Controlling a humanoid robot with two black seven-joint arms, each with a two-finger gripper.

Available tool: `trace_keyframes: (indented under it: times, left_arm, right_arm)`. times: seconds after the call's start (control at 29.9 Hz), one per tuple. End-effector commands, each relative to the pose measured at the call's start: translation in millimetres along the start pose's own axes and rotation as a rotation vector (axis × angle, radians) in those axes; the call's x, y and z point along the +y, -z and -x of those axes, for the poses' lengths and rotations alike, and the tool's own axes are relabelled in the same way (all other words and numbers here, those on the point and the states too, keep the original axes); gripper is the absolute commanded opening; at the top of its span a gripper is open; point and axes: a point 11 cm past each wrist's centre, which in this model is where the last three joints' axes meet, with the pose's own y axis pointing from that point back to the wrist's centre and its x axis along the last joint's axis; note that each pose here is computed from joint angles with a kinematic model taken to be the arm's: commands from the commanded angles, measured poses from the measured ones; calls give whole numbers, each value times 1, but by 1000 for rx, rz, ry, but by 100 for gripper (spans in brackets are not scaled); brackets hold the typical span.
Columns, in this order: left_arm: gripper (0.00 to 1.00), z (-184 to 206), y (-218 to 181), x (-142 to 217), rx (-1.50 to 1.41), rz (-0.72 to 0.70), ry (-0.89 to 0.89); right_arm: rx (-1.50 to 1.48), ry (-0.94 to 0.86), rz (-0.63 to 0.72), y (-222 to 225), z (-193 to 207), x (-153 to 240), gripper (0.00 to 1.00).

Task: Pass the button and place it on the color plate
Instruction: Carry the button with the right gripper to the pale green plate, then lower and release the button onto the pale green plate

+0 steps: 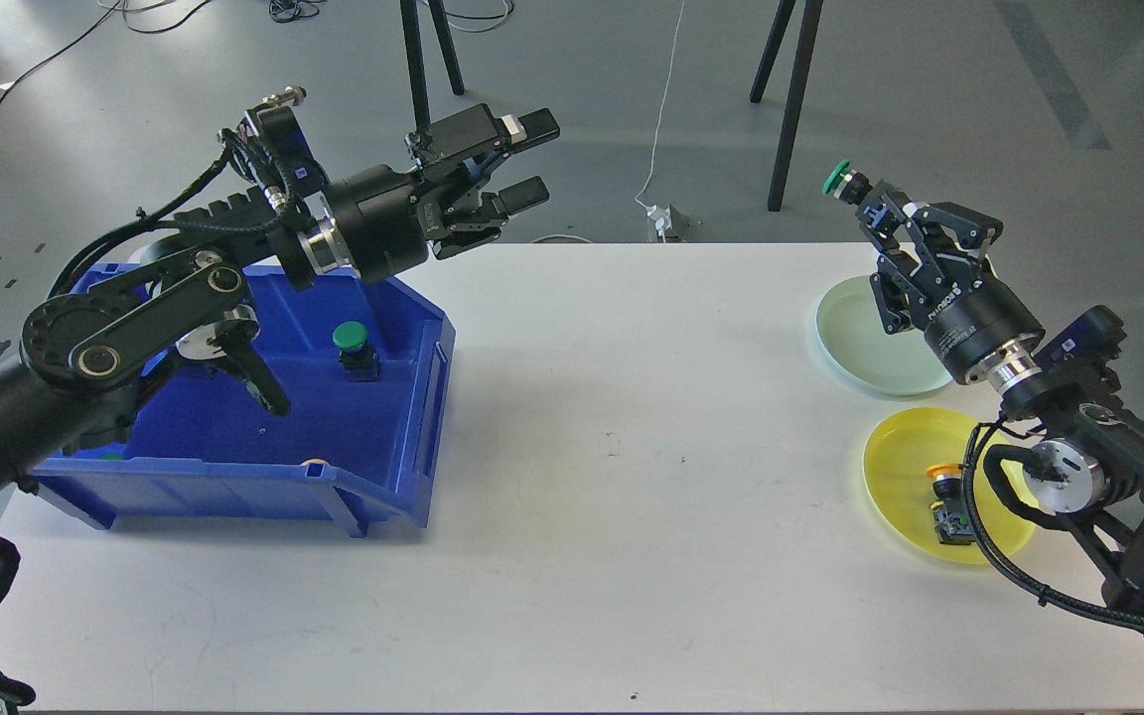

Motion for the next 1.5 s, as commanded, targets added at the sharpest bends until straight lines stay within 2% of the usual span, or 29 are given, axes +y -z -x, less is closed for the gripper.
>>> trace_keyframes:
  times: [0.0, 0.17, 0.3, 0.4, 0.64, 0.74, 0.94, 1.24, 1.27, 1.37, 1.4, 1.47]
  left_arm:
    - [95, 0, 0, 0, 2, 1, 1]
    - [96, 0, 0, 0, 8, 4, -4]
    - [96, 0, 0, 0, 10, 5, -5]
    - [96, 0, 0, 0, 10, 5, -5]
    - [96, -3, 1, 1, 9, -1, -12]
    - [96, -3, 1, 1, 11, 0, -13]
    - [96, -3, 1, 1, 12, 1, -13]
    - [96, -4, 1, 2, 21, 5, -21]
    - [96, -4, 1, 2, 24, 5, -23]
    - [96, -5, 1, 2, 30, 8, -28]
    - [96, -6, 1, 2, 35, 10, -31]
    - [97, -11, 2, 5, 60, 16, -58]
  right_arm:
    - [126, -180, 160, -28, -30, 2, 13]
    - [210, -313, 282, -49, -36, -13, 13]
    - [254, -362, 326, -49, -45, -17, 13]
    - [284, -414, 413, -62, -49, -15, 13]
    - [294, -432, 435, -66, -51, -15, 22]
    - [293, -433, 433, -66, -50, -15, 35]
    - [286, -434, 425, -65, -49, -16, 54]
    - [278, -430, 420, -66, -47, -16, 58]
    - [273, -432, 417, -65, -47, -16, 61]
    - [224, -434, 384, -58, -44, -22, 94]
    - [190, -423, 359, -52, -38, -27, 97]
    - [131, -387, 301, -36, -26, -37, 97]
